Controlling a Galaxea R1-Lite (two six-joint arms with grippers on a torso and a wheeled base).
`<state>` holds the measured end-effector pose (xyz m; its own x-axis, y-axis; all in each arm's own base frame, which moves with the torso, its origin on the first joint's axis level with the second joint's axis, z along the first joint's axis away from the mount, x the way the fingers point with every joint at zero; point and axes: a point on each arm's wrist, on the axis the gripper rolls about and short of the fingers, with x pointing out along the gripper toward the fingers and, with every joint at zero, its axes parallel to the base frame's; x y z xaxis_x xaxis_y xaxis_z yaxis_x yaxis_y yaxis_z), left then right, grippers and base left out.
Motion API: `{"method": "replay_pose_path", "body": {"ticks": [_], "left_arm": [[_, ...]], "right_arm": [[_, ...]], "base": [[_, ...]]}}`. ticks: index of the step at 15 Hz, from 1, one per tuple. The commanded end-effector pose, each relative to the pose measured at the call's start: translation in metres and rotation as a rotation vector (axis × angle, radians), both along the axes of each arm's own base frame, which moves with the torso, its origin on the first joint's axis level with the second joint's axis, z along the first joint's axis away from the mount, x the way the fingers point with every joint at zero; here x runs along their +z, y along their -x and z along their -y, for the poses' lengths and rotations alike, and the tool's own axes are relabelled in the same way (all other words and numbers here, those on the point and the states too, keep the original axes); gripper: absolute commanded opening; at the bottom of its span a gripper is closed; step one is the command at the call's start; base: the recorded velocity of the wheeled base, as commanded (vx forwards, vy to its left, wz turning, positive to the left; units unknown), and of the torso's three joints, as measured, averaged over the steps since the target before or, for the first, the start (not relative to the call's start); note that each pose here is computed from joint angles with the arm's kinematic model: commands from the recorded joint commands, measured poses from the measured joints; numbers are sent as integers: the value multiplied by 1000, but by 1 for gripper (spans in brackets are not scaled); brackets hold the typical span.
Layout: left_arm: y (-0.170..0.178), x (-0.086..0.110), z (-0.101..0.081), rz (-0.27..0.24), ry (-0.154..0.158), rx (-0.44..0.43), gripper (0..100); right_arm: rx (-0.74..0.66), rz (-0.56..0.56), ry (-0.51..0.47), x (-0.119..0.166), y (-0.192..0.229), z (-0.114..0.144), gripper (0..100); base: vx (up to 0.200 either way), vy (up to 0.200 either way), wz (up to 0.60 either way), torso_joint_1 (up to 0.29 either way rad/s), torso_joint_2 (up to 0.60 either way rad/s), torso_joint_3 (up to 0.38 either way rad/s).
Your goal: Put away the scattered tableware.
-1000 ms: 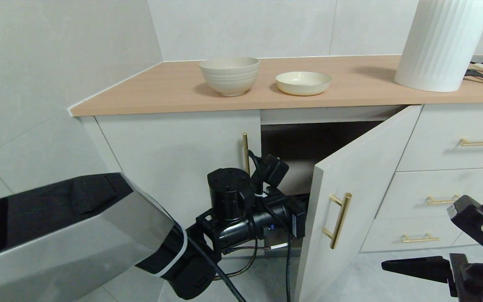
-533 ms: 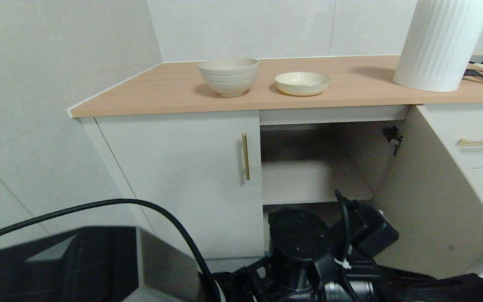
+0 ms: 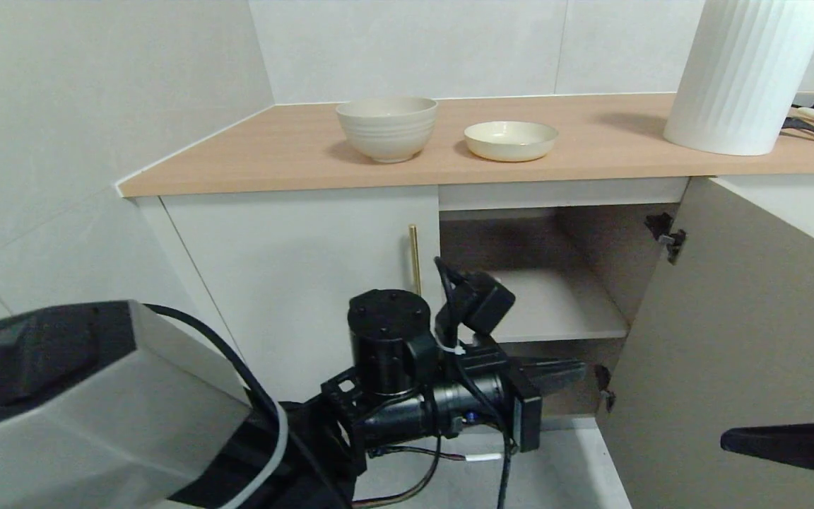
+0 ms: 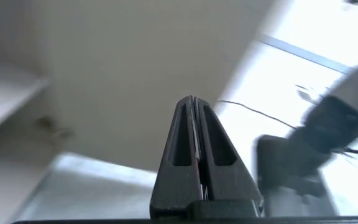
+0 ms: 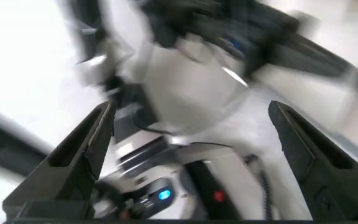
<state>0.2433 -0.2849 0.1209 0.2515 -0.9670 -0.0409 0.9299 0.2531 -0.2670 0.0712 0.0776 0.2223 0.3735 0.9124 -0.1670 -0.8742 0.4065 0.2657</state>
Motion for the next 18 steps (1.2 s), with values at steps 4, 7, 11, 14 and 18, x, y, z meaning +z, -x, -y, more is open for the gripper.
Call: {"method": "replay_pose_path", "body": {"ticks": [4, 7, 11, 14, 18], "left_arm": [[13, 48, -115, -20, -22, 253, 0], [39, 67, -166, -23, -25, 378, 0], [61, 94, -203, -40, -35, 493, 100], [64, 101, -212, -19, -18, 540, 100], [54, 111, -216, 4, -1, 623, 100]], "right_arm": [[-153, -41, 80, -4, -25, -16, 100], [-258, -53, 138, -2, -48, -34, 100], [-315, -31, 109, 23, -85, -52, 100], [-336, -42, 121, 25, -106, -66, 100], [-460, -86, 198, 16, -126, -71, 100]], "base": [[0, 0, 0, 0, 0, 0], [0, 0, 0, 0, 0, 0], [0, 0, 0, 0, 0, 0], [0, 0, 0, 0, 0, 0], [0, 0, 0, 0, 0, 0]]}}
